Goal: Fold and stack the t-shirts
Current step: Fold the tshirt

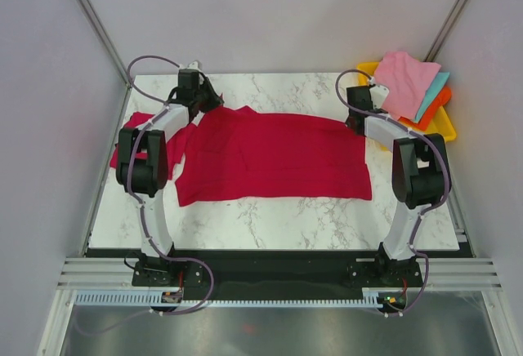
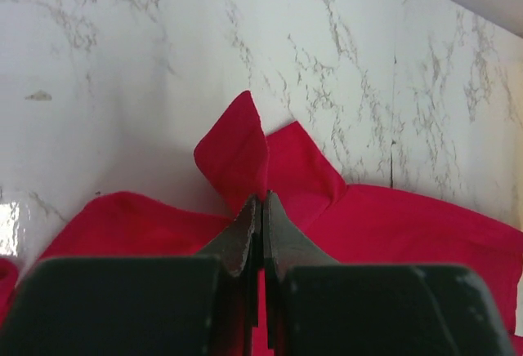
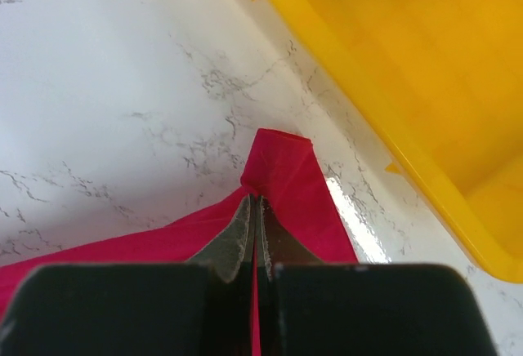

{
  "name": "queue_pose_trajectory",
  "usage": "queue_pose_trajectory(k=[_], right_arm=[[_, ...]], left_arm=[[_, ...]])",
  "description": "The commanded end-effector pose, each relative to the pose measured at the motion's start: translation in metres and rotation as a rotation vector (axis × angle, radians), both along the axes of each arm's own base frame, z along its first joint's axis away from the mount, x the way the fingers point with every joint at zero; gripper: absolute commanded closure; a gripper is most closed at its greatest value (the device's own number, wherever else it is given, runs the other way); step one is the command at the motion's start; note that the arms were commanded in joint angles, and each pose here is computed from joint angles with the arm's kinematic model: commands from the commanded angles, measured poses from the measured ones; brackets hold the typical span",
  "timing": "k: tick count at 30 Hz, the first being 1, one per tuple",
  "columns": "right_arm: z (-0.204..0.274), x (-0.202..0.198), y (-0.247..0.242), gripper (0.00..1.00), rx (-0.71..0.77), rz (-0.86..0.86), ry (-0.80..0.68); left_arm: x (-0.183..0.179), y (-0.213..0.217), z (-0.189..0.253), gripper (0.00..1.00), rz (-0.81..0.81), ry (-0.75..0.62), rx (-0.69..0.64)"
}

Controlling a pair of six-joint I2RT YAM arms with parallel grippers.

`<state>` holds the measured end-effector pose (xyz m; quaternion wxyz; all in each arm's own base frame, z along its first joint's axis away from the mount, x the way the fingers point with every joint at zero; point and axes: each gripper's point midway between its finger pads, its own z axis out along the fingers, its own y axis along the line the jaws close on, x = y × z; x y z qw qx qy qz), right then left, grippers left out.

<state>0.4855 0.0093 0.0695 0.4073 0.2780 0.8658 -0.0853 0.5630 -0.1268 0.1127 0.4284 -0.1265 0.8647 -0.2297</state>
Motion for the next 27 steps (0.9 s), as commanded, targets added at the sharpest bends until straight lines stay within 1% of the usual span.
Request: queue_pose_trajectory(k=[1, 2, 3, 5, 7, 9, 10, 11, 14, 16, 17, 18, 22, 23, 27], right_arm=[[0.019, -0.004, -0.002, 1.00, 0.011, -0.017, -0.055], [0.022, -0.006, -0.002, 1.00, 0.006, -0.019, -0.060], [0.023, -0.008, -0.002, 1.00, 0.001, -0.020, -0.058], [0.027, -0.014, -0.003, 1.00, -0.012, -0.024, -0.063], [0.027, -0.022, -0.005, 1.00, -0.019, -0.029, -0.061], [0.037, -0.028, -0.003, 1.00, -0.019, -0.026, -0.081], [0.033, -0.031, -0.003, 1.00, -0.022, -0.025, -0.073], [0.039, -0.033, -0.003, 1.00, -0.020, -0.024, -0.084], [0.042, -0.041, 0.001, 1.00, -0.032, -0.015, -0.092], [0.040, -0.047, 0.000, 1.00, -0.044, -0.018, -0.086], [0.042, -0.048, 0.001, 1.00, -0.046, -0.016, -0.091], [0.041, -0.050, 0.001, 1.00, -0.048, -0.016, -0.087], [0.036, -0.059, 0.003, 1.00, -0.052, -0.006, -0.075], [0.035, -0.060, 0.003, 1.00, -0.052, -0.006, -0.072], [0.029, -0.068, 0.005, 1.00, -0.058, 0.001, -0.062]], left_arm=[[-0.001, 0.007, 0.054, 0.98, 0.010, -0.156, 0.042], [-0.007, 0.008, 0.046, 0.98, 0.012, -0.141, 0.046], [-0.010, 0.009, 0.052, 0.98, 0.019, -0.156, 0.051], [-0.019, 0.010, 0.044, 0.98, 0.024, -0.149, 0.057], [-0.025, 0.009, 0.046, 0.98, 0.028, -0.158, 0.059], [-0.038, 0.009, 0.035, 0.98, 0.040, -0.148, 0.073], [-0.036, 0.008, 0.043, 0.98, 0.044, -0.173, 0.072], [-0.043, 0.010, 0.035, 0.98, 0.052, -0.162, 0.079], [-0.053, 0.012, 0.034, 0.98, 0.081, -0.177, 0.087], [-0.057, 0.014, 0.036, 0.98, 0.094, -0.193, 0.084], [-0.065, 0.015, 0.033, 0.98, 0.094, -0.189, 0.082], [-0.066, 0.020, 0.036, 0.98, 0.129, -0.204, 0.088], [-0.080, 0.028, 0.040, 0.98, 0.172, -0.241, 0.083], [-0.086, 0.029, 0.034, 0.98, 0.179, -0.231, 0.081], [-0.099, 0.035, 0.033, 0.98, 0.212, -0.238, 0.067]])
